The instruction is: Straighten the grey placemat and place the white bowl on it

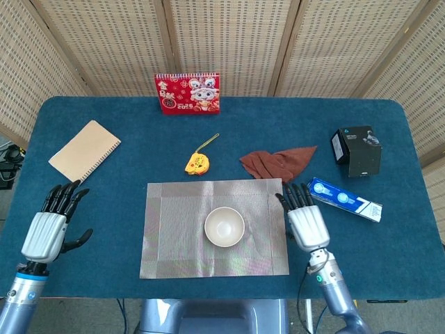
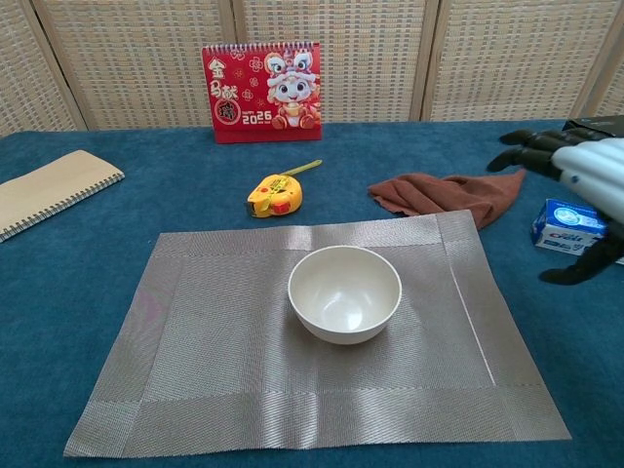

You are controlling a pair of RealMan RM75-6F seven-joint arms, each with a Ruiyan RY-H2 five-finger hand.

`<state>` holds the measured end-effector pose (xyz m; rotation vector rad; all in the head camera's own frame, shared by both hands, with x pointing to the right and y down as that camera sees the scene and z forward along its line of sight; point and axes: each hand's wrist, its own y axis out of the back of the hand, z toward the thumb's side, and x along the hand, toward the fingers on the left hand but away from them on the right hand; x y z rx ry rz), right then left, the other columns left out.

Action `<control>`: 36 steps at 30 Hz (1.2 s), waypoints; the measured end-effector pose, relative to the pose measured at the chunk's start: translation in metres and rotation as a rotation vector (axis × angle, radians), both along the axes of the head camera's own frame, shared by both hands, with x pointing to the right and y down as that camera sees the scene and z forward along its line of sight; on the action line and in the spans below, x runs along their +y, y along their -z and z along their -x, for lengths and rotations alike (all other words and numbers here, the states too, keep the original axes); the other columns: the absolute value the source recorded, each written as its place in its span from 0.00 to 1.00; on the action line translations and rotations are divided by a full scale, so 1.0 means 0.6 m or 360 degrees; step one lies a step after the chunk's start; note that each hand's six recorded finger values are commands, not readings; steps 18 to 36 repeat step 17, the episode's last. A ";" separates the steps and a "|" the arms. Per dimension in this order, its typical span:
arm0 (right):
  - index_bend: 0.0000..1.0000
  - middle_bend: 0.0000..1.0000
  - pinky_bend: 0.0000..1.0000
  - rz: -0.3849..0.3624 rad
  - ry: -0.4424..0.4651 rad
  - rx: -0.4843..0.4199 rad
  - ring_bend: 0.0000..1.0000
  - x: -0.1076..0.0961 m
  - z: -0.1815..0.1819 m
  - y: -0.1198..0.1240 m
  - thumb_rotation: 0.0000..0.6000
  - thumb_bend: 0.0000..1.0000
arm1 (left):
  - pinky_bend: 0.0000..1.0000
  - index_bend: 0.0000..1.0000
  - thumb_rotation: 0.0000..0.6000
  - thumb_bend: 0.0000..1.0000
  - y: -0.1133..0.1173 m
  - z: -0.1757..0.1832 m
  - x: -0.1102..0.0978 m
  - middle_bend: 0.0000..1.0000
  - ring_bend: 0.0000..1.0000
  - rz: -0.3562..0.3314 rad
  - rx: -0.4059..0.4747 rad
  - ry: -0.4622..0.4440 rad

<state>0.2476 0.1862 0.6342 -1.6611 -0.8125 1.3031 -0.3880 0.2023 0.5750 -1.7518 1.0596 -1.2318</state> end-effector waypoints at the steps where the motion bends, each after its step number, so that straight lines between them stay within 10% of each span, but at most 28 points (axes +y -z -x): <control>1: 0.12 0.00 0.00 -0.0011 -0.0029 0.0004 0.00 0.000 -0.020 0.007 1.00 0.18 | 0.00 0.10 1.00 0.25 -0.001 0.000 0.001 0.00 0.00 0.0000 -0.0009 -0.0003; 17: 0.04 0.00 0.00 -0.0049 -0.0386 0.0037 0.00 0.061 -0.290 0.052 1.00 0.16 | 0.00 0.00 1.00 0.23 0.004 0.068 0.020 0.00 0.00 -0.0126 -0.0277 0.0081; 36: 0.04 0.00 0.00 -0.0049 -0.0386 0.0037 0.00 0.061 -0.290 0.052 1.00 0.16 | 0.00 0.00 1.00 0.23 0.004 0.068 0.020 0.00 0.00 -0.0126 -0.0277 0.0081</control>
